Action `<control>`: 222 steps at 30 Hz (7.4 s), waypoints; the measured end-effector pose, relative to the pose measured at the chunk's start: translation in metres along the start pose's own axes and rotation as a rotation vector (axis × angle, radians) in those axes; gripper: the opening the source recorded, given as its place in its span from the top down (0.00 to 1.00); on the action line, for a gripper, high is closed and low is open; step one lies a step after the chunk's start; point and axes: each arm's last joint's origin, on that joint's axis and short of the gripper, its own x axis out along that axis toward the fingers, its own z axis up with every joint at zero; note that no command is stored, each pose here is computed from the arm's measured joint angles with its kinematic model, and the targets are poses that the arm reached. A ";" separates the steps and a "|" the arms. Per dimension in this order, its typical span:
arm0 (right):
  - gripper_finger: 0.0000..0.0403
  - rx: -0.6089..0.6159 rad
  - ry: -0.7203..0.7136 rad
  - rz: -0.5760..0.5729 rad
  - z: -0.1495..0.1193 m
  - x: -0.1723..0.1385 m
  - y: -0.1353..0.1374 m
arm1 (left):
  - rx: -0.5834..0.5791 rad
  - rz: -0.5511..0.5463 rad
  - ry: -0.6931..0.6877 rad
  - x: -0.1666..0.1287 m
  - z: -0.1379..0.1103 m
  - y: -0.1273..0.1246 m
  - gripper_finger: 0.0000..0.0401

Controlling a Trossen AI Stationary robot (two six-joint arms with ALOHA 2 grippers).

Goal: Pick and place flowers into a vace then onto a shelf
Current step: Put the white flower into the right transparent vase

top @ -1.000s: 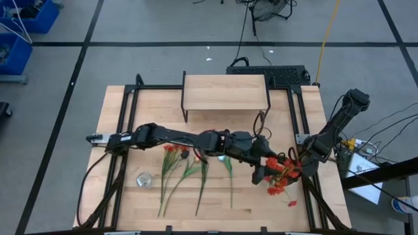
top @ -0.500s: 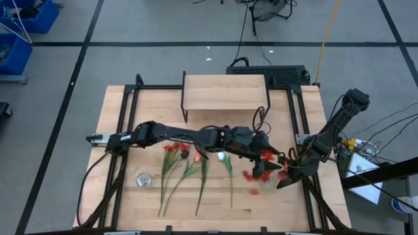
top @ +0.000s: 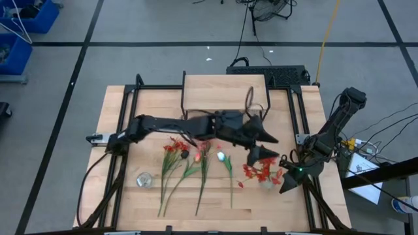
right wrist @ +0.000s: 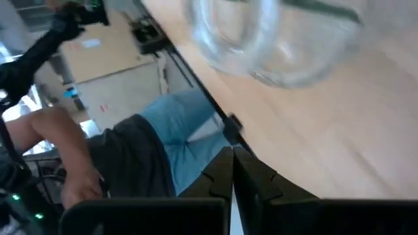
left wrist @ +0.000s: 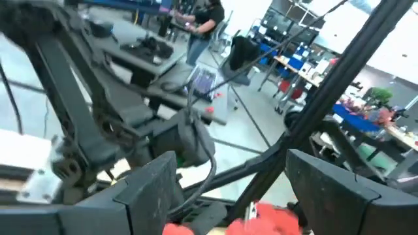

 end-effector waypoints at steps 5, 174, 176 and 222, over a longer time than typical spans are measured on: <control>0.99 -0.134 -0.123 0.171 -0.004 -0.002 0.012 | 0.033 0.142 0.098 -0.040 0.026 -0.003 0.27; 0.95 0.014 -0.509 -0.447 0.026 0.237 0.118 | 0.069 0.433 0.322 -0.245 0.090 0.064 0.76; 0.93 0.033 -0.494 -0.452 0.027 0.237 0.118 | 0.069 0.432 0.322 -0.245 0.089 0.064 0.76; 0.74 0.215 -0.281 -0.702 0.117 0.236 0.094 | 0.209 0.409 0.353 -0.245 0.089 0.064 0.76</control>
